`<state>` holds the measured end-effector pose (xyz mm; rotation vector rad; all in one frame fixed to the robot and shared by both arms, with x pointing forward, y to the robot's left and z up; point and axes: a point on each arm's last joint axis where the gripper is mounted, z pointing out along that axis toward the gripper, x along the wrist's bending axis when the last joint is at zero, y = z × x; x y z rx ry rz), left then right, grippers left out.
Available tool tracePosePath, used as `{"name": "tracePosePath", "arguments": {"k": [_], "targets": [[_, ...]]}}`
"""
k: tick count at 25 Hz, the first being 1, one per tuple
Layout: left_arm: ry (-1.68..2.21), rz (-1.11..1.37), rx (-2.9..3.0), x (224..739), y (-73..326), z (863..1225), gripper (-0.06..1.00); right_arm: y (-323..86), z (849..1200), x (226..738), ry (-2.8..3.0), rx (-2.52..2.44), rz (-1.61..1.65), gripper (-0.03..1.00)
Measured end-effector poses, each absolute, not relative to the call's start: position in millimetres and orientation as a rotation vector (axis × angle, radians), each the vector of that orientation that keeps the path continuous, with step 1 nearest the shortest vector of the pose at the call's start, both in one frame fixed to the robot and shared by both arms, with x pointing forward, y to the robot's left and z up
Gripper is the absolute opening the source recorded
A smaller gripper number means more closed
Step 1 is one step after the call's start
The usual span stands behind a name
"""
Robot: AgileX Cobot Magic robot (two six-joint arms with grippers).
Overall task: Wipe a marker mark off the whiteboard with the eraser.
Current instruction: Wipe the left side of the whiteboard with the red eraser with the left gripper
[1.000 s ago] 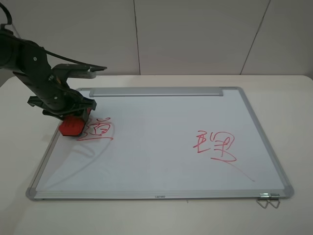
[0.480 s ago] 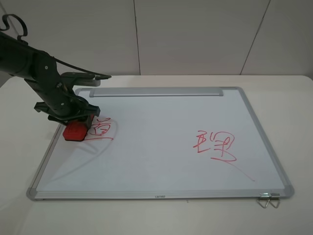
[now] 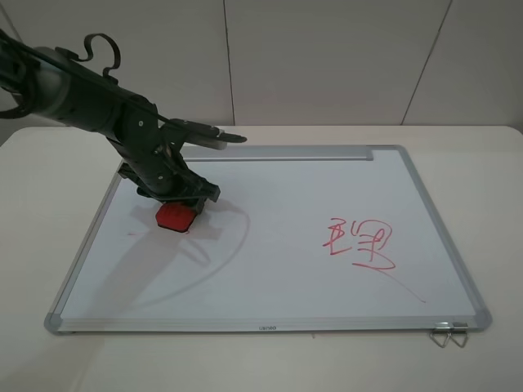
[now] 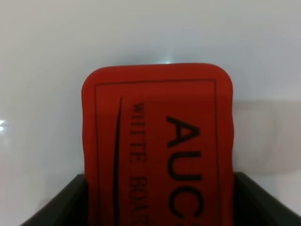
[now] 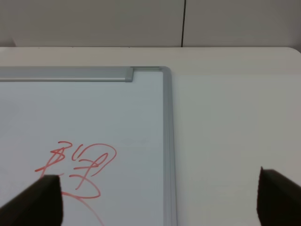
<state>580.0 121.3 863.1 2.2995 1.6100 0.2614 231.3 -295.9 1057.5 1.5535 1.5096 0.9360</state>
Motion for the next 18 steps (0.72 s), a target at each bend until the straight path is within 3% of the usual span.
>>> {"name": "tracePosePath", "arguments": {"k": [7,18], "targets": [[1.456,0.219,2.35,571,71,861,0.57,-296,1057,231,1.51,1.553,0.936,0.71],[1.507,0.215,2.345,575,85,861,0.57,-296,1057,231,1.51,1.553,0.936,0.71]]}}
